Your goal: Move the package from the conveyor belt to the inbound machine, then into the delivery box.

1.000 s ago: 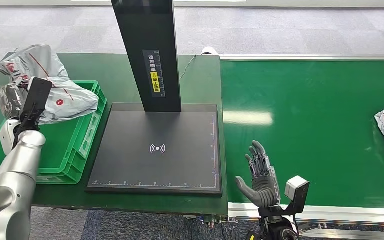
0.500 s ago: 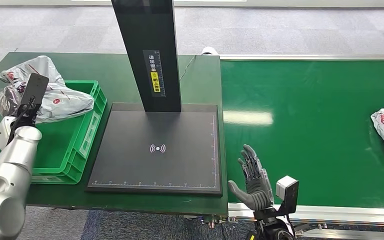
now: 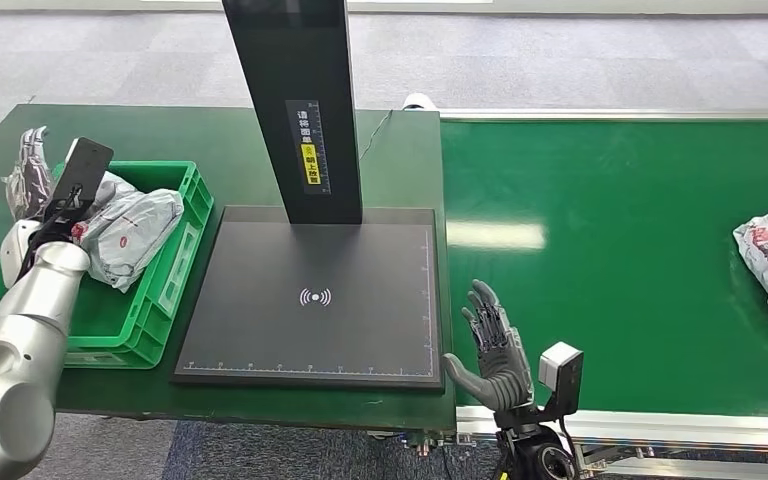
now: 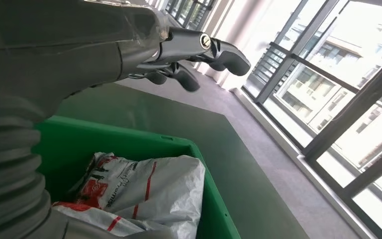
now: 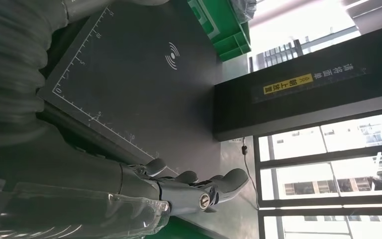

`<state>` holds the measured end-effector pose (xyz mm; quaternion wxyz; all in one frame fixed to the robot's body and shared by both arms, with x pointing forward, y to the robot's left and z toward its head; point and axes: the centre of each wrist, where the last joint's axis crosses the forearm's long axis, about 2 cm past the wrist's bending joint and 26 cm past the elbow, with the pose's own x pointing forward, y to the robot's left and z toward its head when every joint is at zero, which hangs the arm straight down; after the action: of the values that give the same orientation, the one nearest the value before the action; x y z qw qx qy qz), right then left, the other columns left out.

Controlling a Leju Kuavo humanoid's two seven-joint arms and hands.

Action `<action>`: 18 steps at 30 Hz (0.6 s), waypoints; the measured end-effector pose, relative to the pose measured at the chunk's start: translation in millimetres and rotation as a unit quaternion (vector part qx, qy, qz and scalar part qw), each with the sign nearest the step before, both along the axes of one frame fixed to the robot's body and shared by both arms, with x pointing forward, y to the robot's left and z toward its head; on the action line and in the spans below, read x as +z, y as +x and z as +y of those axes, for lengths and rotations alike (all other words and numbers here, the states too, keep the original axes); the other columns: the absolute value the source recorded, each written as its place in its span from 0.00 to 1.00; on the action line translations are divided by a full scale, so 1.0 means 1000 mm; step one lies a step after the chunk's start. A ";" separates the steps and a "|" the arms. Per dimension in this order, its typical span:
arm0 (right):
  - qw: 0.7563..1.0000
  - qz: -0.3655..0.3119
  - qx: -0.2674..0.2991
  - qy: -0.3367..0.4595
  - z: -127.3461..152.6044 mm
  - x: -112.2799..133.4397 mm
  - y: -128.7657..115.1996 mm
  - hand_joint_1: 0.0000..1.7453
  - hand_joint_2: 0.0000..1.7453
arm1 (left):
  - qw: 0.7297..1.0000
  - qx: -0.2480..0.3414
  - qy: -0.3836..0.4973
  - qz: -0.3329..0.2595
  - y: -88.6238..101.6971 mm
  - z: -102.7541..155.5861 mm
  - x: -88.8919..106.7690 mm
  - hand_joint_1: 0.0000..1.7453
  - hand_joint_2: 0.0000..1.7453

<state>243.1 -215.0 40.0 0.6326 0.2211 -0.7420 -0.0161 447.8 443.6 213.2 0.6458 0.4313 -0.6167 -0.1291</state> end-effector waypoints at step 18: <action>0.992 -0.007 -0.079 -0.097 -0.002 -0.004 -0.007 0.00 1.00 | 0.961 -0.129 -0.138 -0.203 -0.114 -0.103 -0.118 0.00 1.00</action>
<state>236.3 -216.9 35.9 0.6426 0.0996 -0.7597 0.0074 333.5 340.2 95.2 0.5378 0.2725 -0.7971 -0.0346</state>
